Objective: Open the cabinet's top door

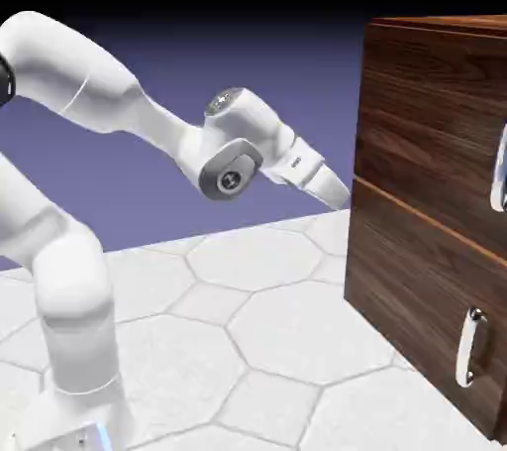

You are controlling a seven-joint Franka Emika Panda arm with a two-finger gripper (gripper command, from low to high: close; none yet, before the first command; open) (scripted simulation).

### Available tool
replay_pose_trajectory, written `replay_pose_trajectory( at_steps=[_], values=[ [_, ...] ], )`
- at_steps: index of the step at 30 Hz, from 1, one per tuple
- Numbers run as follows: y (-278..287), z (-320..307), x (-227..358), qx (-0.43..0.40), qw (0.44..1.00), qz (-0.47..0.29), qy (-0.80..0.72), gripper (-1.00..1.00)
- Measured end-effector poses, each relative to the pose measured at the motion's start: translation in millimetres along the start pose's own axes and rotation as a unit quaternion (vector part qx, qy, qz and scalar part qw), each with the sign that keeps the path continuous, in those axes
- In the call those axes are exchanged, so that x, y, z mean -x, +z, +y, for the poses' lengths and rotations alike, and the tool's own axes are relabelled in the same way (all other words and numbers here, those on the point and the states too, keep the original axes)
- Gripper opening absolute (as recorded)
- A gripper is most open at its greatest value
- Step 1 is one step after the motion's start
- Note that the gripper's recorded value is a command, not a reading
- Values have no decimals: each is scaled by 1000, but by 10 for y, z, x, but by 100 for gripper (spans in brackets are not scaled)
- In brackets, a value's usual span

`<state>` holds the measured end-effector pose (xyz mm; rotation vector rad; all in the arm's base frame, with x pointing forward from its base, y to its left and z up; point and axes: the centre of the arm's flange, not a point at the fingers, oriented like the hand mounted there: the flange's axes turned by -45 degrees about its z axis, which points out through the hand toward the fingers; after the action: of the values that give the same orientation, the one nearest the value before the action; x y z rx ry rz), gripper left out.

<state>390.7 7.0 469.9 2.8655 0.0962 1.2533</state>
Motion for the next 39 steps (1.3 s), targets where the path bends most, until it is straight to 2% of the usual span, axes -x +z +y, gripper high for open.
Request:
replay_pose_trajectory(
  at_steps=[11,23,31,39],
  values=[
    [-679,-35,-707,-12,992,123,-28,0],
    [-1311,248,-1128,-19,970,241,-35,0],
    [-1523,614,-1242,-20,952,303,-28,0],
    [-1496,1082,-1250,-18,937,349,-15,0]
  ],
)
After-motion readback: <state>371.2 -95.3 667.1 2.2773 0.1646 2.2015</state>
